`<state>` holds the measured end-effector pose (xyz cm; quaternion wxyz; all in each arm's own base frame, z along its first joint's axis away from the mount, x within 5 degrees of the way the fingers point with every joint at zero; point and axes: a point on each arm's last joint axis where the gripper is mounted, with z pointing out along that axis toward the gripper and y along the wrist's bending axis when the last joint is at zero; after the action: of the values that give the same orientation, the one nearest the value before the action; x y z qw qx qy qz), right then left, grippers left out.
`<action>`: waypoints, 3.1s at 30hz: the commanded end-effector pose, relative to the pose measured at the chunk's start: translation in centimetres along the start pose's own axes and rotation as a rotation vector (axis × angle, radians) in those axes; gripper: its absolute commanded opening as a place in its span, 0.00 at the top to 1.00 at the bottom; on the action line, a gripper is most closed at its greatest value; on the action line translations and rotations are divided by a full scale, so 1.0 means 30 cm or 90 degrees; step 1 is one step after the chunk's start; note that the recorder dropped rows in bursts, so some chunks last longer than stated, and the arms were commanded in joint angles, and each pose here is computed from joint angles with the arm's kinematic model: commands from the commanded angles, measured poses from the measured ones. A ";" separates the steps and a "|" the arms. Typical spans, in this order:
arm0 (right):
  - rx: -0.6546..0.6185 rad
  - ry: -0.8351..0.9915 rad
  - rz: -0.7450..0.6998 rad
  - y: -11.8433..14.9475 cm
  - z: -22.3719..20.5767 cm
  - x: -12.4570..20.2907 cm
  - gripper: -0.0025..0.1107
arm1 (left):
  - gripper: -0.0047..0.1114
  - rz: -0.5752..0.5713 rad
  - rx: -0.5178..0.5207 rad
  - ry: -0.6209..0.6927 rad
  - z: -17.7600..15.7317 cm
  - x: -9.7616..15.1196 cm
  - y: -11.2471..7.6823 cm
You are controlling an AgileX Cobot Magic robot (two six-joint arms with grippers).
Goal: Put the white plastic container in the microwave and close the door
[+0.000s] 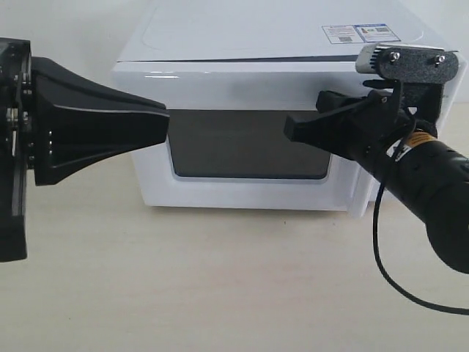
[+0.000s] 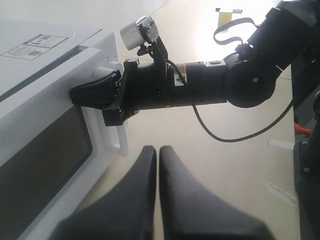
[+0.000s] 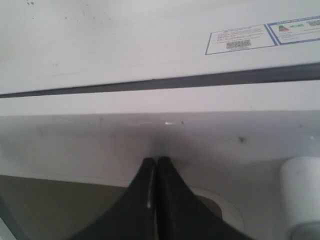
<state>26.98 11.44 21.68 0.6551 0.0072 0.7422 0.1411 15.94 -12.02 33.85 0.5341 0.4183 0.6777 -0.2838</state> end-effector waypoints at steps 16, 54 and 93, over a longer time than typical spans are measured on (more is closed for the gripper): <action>0.041 -0.040 0.017 0.003 0.065 -0.030 0.98 | 0.93 -0.010 0.005 -0.004 -0.003 0.000 -0.007; -0.051 0.020 0.032 -0.051 -0.347 -0.105 0.98 | 0.93 -0.021 0.022 -0.012 -0.003 -0.004 -0.014; -0.051 0.020 0.032 -0.051 -0.347 -0.105 0.98 | 0.93 -0.115 -0.098 -0.331 -0.462 -0.035 -0.338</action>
<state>17.64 7.49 25.63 0.6406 -0.0041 0.7439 0.1904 1.47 -6.21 38.59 0.6708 0.2586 0.5802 -0.3827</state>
